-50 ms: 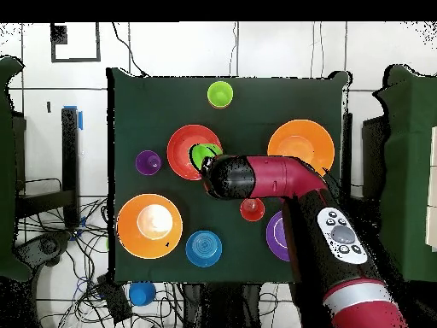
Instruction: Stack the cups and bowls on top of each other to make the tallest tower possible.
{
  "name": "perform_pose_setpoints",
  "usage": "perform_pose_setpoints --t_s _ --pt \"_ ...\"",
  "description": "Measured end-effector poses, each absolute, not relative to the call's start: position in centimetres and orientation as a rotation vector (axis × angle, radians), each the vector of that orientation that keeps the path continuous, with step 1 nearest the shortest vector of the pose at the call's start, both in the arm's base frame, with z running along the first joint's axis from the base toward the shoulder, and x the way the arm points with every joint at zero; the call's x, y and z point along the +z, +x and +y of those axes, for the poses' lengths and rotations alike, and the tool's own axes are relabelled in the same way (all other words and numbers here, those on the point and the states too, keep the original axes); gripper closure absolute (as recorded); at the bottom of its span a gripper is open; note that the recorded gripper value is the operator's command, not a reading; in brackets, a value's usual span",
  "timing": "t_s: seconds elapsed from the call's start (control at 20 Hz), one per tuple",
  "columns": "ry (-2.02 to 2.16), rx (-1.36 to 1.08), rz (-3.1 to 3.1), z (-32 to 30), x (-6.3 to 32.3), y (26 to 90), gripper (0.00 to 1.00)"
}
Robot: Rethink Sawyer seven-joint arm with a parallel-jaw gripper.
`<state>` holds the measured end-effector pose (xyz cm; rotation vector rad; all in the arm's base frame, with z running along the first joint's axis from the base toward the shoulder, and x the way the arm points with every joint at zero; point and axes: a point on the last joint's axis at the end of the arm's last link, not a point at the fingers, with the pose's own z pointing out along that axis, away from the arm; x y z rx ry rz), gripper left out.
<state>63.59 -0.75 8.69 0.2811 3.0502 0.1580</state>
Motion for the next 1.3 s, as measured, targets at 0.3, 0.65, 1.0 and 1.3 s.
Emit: perform_pose_setpoints --t_s 0.3,0.65,1.0,1.3 --pt "0.382 0.213 3.028 -0.9 10.0 65.7 1.00" --pt "0.475 0.289 3.076 -0.5 11.0 66.5 1.00" --pt "0.613 0.452 3.192 0.3 10.9 67.1 1.00" --pt "0.698 0.585 3.265 0.4 10.1 68.2 1.00"
